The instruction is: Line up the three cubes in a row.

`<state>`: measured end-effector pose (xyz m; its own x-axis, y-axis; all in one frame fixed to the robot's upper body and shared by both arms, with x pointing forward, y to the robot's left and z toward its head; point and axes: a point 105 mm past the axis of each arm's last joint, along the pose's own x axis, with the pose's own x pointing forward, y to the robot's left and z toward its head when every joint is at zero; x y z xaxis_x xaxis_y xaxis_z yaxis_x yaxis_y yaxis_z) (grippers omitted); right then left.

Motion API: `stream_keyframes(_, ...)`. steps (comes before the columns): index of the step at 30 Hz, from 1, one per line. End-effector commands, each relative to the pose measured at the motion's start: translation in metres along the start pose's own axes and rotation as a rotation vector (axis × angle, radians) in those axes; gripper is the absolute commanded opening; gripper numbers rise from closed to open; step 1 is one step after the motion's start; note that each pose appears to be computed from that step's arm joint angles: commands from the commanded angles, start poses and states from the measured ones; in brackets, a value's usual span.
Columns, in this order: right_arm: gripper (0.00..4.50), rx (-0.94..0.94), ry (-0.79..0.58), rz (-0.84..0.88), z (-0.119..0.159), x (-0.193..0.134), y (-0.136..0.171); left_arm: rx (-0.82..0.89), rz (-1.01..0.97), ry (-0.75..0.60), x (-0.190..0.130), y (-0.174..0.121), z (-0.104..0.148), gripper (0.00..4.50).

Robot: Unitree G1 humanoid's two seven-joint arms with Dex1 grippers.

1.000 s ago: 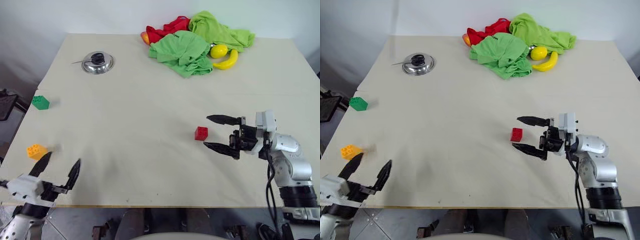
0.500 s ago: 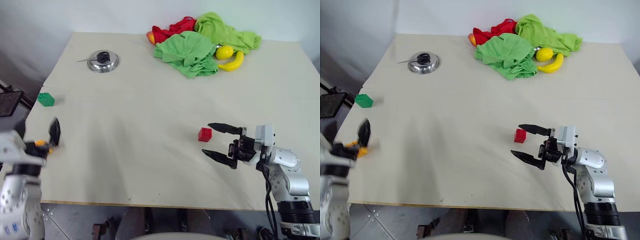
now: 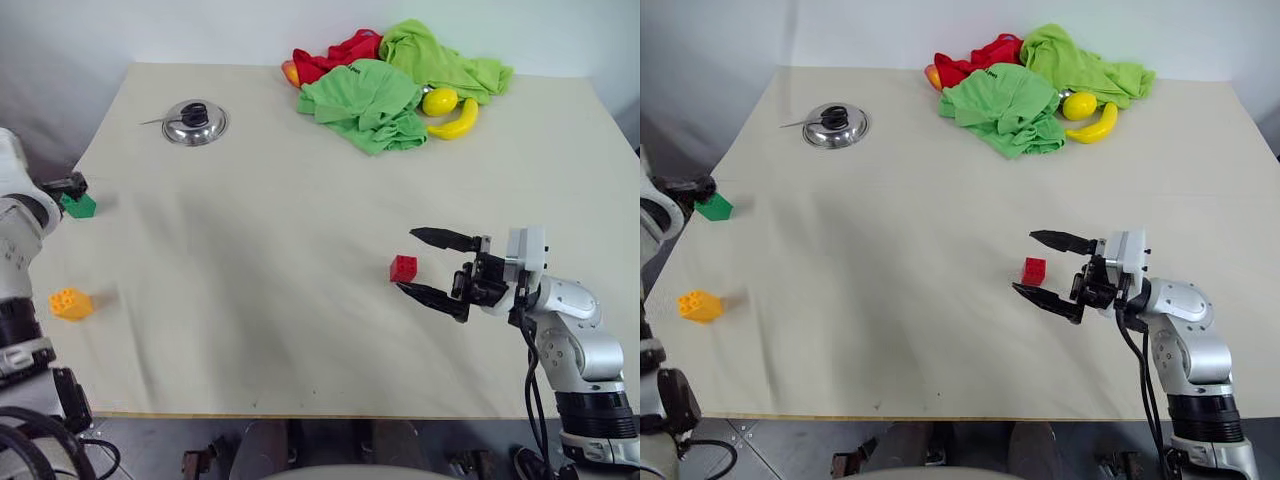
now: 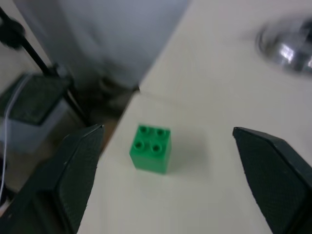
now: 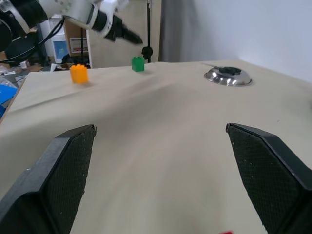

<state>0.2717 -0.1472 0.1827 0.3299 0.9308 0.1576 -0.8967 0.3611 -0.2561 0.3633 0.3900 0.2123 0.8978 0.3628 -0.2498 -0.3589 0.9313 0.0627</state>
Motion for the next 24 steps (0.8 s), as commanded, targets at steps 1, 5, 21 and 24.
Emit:
stream_keyframes(1, 4.46, -0.034, -0.045, -0.01, 0.014, 0.004, 0.001, 0.085, 0.004, 0.018, 0.012, 0.011, 0.004, 4.5)
stream_keyframes(5, 4.46, -0.037, -0.05, -0.02, 0.014, 0.007, 0.002, 0.144, 0.028, 0.048, 0.026, 0.022, -0.001, 4.5)
stream_keyframes(21, 4.5, -0.047, -0.053, -0.087, 0.01, -0.002, 0.005, 0.044, 0.045, 0.046, 0.038, 0.028, -0.018, 4.11)
stream_keyframes(24, 4.5, -0.049, -0.053, -0.093, 0.009, -0.002, 0.005, 0.053, 0.025, 0.048, 0.038, 0.027, -0.021, 3.25)
